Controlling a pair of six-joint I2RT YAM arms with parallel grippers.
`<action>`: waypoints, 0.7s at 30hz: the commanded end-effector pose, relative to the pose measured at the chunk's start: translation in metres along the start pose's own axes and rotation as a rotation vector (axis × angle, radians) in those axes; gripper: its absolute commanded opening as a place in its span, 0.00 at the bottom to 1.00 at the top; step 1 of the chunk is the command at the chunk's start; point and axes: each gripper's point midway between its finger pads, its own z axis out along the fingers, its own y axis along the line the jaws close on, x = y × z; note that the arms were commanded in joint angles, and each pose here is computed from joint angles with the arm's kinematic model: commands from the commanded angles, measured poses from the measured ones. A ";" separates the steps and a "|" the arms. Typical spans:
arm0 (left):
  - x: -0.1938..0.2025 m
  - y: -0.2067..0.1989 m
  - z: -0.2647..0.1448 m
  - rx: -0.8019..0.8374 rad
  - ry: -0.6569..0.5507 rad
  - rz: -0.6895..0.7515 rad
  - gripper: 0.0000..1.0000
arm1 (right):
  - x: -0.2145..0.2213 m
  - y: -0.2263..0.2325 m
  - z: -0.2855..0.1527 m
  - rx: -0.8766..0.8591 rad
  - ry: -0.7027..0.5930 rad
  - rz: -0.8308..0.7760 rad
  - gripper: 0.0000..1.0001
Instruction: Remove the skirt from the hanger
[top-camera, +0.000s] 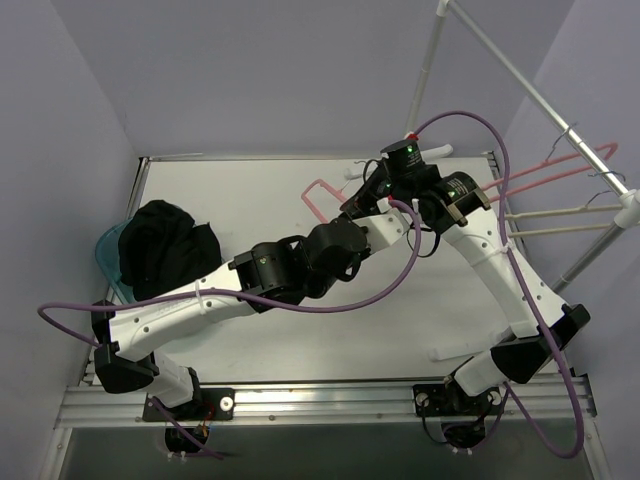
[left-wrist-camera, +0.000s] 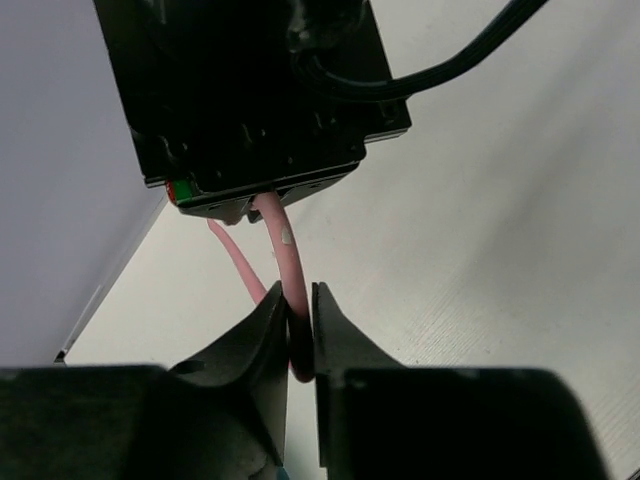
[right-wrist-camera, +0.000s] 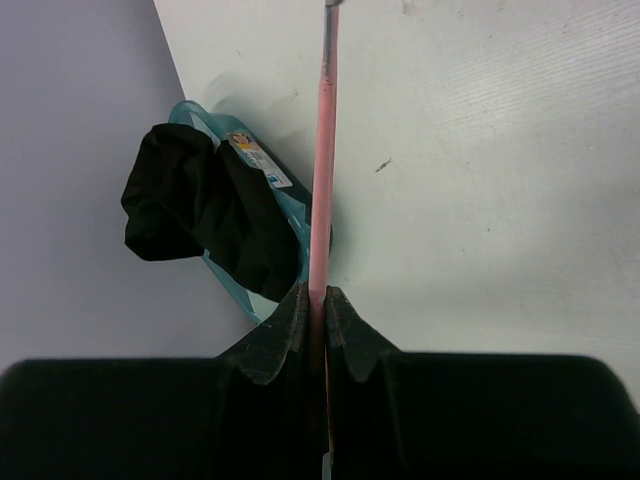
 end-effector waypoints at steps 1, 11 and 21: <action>-0.007 0.015 -0.002 -0.025 -0.031 -0.035 0.11 | -0.006 0.018 -0.020 -0.077 -0.043 0.015 0.00; 0.002 0.024 -0.001 -0.015 -0.005 -0.051 0.02 | -0.009 0.029 -0.028 -0.116 -0.058 -0.019 0.12; 0.002 0.050 -0.015 -0.046 -0.049 -0.098 0.02 | -0.012 0.036 -0.046 -0.138 -0.089 -0.055 0.66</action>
